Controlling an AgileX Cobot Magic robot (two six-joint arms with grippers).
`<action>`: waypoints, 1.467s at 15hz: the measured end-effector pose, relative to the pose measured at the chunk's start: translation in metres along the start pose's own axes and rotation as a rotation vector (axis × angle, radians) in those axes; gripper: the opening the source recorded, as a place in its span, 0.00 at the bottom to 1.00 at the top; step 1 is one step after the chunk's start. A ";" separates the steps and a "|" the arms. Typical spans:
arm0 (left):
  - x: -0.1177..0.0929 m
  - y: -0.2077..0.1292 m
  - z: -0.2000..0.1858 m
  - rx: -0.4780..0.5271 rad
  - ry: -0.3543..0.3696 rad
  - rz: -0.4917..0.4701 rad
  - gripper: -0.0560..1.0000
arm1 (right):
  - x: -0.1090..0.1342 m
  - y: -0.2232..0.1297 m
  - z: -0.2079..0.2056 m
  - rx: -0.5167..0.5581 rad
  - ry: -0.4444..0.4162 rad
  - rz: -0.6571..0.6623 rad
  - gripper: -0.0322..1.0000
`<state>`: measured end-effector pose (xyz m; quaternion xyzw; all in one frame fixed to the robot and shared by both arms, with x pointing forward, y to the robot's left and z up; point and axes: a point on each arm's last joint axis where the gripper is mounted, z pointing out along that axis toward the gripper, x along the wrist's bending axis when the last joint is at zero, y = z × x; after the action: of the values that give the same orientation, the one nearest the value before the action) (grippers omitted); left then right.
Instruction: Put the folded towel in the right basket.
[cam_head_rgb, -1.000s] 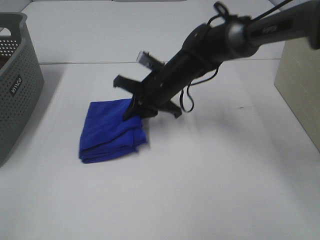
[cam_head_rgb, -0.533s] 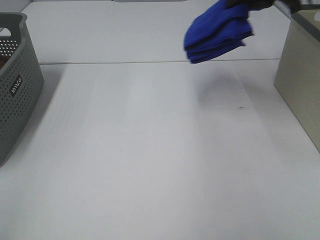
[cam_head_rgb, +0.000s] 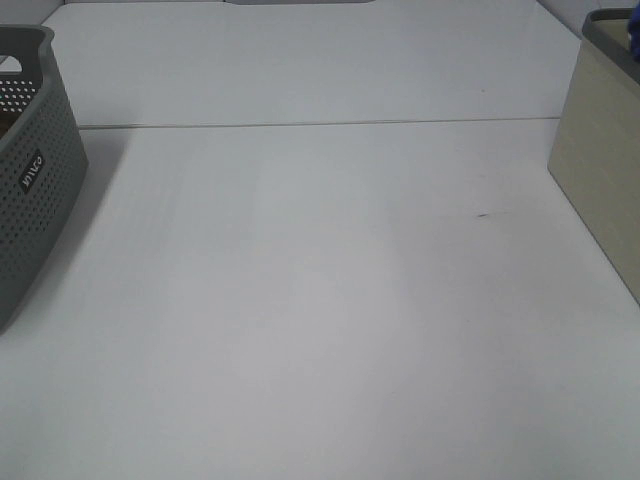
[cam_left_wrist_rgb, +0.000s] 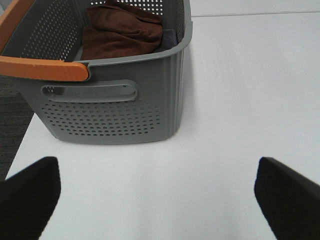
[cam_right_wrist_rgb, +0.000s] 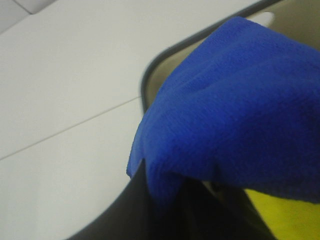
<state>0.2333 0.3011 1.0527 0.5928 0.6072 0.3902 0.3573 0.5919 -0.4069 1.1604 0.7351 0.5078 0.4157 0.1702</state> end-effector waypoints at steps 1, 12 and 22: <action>0.000 0.000 0.000 0.000 0.000 0.000 0.98 | -0.014 0.000 0.001 0.011 -0.061 -0.014 0.12; 0.000 0.000 0.000 0.000 0.000 0.000 0.98 | -0.039 -0.011 0.039 0.119 -0.216 -0.061 0.97; 0.000 0.000 0.000 0.000 0.000 0.000 0.98 | 0.137 -0.082 0.034 0.338 -0.011 -0.413 0.98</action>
<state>0.2333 0.3011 1.0527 0.5928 0.6072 0.3902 0.3573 0.5878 -0.2449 1.1450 0.6363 0.7082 0.2775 0.1290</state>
